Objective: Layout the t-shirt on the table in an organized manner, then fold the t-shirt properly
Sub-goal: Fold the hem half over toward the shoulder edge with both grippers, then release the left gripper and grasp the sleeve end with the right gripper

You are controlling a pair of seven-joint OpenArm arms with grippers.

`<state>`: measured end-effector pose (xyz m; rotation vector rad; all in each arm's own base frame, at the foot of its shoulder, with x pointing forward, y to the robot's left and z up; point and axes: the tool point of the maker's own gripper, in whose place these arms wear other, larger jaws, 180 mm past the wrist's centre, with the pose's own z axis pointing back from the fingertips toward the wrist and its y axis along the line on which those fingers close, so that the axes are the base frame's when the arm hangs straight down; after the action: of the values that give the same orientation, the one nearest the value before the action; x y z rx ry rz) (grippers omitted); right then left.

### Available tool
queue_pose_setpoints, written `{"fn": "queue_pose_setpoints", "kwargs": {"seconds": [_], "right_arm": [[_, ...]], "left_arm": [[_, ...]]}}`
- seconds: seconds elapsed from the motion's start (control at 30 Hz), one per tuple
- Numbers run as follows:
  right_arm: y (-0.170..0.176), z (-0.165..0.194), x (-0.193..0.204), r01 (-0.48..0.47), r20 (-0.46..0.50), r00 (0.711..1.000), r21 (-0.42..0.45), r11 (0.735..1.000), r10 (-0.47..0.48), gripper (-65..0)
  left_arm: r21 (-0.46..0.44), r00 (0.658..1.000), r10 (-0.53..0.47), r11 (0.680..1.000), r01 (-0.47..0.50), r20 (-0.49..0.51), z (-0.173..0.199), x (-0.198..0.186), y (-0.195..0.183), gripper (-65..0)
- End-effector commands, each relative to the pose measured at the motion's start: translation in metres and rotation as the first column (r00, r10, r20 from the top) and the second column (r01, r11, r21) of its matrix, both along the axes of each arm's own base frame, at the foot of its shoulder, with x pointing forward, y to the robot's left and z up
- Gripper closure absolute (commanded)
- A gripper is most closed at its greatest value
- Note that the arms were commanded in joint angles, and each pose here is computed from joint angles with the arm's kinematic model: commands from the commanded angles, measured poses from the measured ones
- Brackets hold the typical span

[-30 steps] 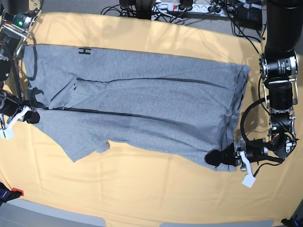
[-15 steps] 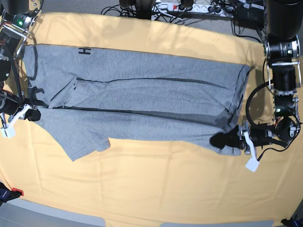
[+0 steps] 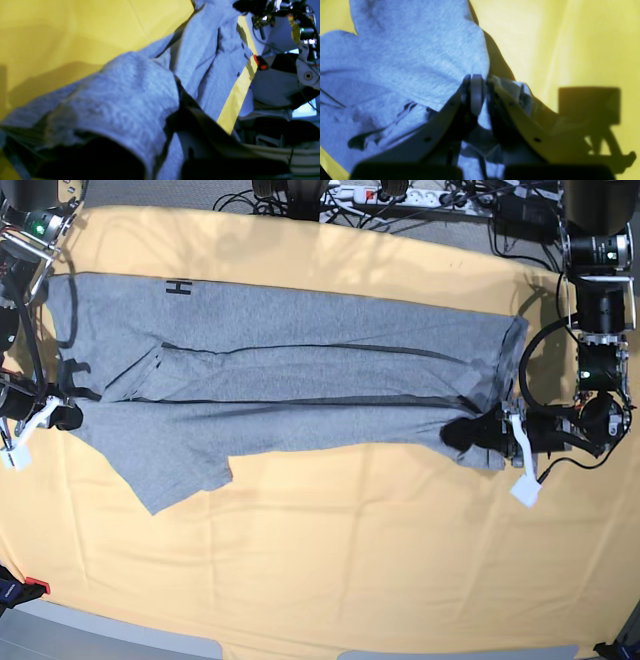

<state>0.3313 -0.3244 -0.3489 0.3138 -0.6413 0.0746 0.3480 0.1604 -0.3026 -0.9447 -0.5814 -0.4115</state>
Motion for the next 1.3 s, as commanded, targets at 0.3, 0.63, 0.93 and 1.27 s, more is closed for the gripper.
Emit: {"fn": "queue_pose_setpoints", "kwargs": {"seconds": [0.3,0.63,0.93,1.27], "right_arm": [[-0.012,0.023,0.010,0.004,0.061,0.998,-0.028,1.000,-0.002,0.0],[-0.011,0.018,0.005,-0.008,0.022,1.000,-0.031,0.999,0.009,0.0],[-0.010,0.021,0.006,-0.014,0.026,1.000,-0.019,1.000,0.015,-17.4],[-0.015,0.071,0.019,-0.032,0.187,0.982,0.087,0.996,0.016,-39.2]], "left_arm": [[0.049,0.998,0.032,0.998,-0.035,0.051,0.019,0.005,0.031,0.0],[0.054,0.999,0.033,0.998,-0.033,-0.002,0.001,-0.011,0.032,0.0],[0.053,0.998,0.033,0.998,-0.030,-0.057,-0.017,-0.028,0.032,-30.4],[0.053,0.998,0.033,0.998,-0.030,-0.057,-0.017,-0.028,0.032,-43.0]]}}
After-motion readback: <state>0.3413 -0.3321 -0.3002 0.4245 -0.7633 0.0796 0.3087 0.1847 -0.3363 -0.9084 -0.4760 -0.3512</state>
